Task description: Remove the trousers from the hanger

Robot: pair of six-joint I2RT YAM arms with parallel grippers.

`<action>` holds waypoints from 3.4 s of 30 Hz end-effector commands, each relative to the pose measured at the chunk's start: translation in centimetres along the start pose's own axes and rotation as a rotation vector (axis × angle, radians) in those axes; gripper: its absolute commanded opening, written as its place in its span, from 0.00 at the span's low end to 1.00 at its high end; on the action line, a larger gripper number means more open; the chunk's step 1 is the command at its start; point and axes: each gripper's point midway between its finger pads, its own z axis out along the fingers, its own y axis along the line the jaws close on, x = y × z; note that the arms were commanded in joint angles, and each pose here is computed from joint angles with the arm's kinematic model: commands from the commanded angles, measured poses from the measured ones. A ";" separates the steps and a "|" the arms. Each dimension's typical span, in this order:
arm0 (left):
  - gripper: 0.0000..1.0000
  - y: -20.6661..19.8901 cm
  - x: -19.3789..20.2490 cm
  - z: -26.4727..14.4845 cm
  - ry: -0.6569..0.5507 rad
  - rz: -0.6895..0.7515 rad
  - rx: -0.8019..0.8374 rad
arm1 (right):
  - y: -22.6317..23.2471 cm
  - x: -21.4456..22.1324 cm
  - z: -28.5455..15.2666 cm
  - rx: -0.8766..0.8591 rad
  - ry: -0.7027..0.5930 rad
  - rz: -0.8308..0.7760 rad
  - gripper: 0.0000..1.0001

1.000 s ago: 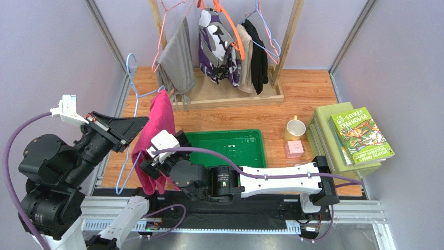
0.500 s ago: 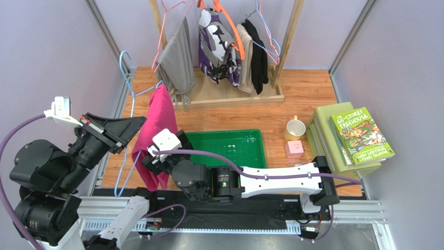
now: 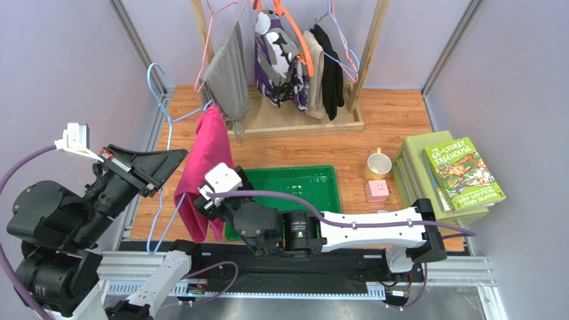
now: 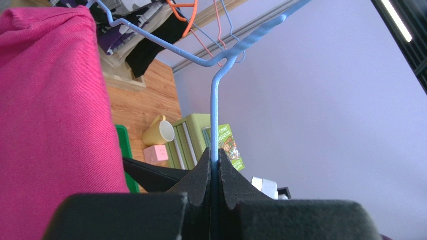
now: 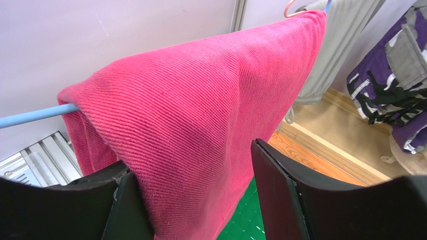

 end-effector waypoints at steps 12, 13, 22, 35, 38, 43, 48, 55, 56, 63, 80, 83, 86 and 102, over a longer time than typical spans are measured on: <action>0.00 -6.1 -0.9 -1.7 -0.012 0.087 0.244 | -1.8 -3.1 -1.3 -0.095 -0.031 0.022 0.70; 0.00 -6.2 -0.8 -1.7 -0.009 0.083 0.248 | -1.0 -3.1 -1.3 -0.130 -0.034 0.029 0.72; 0.00 -6.6 -0.8 -2.2 -0.013 0.074 0.266 | 1.5 -4.8 0.0 -0.169 -0.063 0.123 0.86; 0.00 -7.0 -0.5 -2.9 -0.009 0.078 0.284 | -0.6 -4.5 0.8 -0.020 -0.063 0.084 0.42; 0.00 -6.9 -0.5 -2.7 -0.006 0.075 0.282 | -0.9 -4.5 0.9 0.000 -0.063 0.072 0.27; 0.00 -5.9 -0.4 -2.2 -0.007 0.101 0.254 | -1.4 -5.0 0.7 0.015 -0.051 0.064 0.00; 0.00 -3.8 0.2 -1.2 0.010 0.145 0.202 | -3.0 -5.8 0.0 0.067 -0.043 0.080 0.00; 0.00 1.0 0.8 0.8 0.016 0.216 0.070 | -4.5 -7.2 -1.3 0.077 -0.031 0.109 0.00; 0.00 1.4 0.8 1.0 0.018 0.223 0.059 | -4.7 -7.8 -1.4 0.076 -0.037 0.120 0.00; 0.00 4.9 1.7 2.5 0.066 0.268 -0.031 | -5.7 -8.4 -2.3 0.074 -0.023 0.084 0.00; 0.00 10.0 3.1 3.3 0.092 0.267 -0.158 | -11.6 -17.8 -6.3 0.102 -0.195 0.148 0.00; 0.00 10.6 3.0 3.3 0.083 0.273 -0.177 | -13.8 -19.2 -7.8 0.124 -0.226 0.152 0.00; 0.00 11.2 3.1 3.4 0.087 0.280 -0.195 | -15.7 -20.1 -9.0 0.153 -0.256 0.160 0.00; 0.00 11.8 3.3 2.8 0.087 0.277 -0.221 | -21.5 -17.2 -13.2 0.210 -0.271 0.137 0.00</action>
